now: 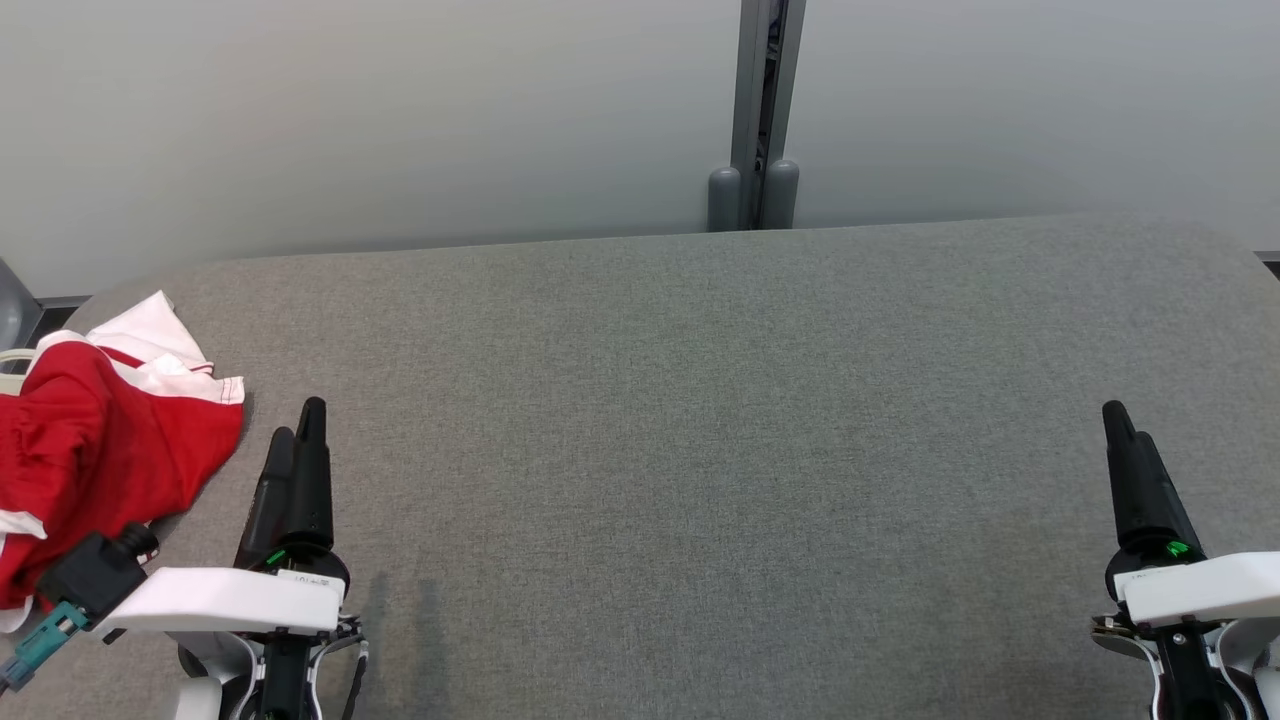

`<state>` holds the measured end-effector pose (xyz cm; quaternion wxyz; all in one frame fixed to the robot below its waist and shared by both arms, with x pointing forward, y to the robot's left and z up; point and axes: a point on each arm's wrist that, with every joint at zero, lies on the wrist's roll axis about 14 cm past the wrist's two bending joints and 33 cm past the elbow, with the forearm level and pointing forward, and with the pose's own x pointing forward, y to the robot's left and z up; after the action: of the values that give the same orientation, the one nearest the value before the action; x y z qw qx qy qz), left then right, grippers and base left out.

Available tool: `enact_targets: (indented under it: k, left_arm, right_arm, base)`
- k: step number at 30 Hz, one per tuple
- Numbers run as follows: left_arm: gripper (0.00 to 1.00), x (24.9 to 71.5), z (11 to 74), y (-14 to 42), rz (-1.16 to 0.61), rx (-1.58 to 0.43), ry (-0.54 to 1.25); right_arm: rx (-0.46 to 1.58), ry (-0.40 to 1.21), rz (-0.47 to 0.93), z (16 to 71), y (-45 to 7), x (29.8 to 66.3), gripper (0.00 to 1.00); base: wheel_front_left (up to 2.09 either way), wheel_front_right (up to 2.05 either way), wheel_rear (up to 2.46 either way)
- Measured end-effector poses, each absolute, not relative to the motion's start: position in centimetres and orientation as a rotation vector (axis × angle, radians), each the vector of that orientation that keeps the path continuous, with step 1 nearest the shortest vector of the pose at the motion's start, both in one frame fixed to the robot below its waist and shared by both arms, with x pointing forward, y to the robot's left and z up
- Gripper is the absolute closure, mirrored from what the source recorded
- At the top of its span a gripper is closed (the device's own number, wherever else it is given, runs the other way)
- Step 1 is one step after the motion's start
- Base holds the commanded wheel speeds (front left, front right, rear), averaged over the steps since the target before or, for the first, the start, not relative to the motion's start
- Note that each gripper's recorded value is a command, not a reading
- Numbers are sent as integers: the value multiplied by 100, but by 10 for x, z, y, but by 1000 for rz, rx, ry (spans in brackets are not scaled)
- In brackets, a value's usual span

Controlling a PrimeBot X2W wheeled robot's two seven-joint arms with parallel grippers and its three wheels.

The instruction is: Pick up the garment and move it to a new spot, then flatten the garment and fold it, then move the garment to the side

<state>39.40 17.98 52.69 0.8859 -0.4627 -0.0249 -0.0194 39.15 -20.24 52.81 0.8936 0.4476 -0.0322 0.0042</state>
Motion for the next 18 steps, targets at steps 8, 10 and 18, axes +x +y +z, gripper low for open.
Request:
enact_targets:
  k: [8,10,18]
  left_arm:
    - [0,394,529,175,-60,-831,-56]
    - [0,394,528,174,-63,-794,-56]
    - [0,393,523,172,-68,-651,-45]
  right_arm:
    - [777,-84,30,535,-199,392,0]
    - [735,-87,39,536,-197,392,0]
    - [587,-95,63,539,-192,392,0]
  base:
    - [0,0,0]
    - [0,0,0]
    - [0,0,0]
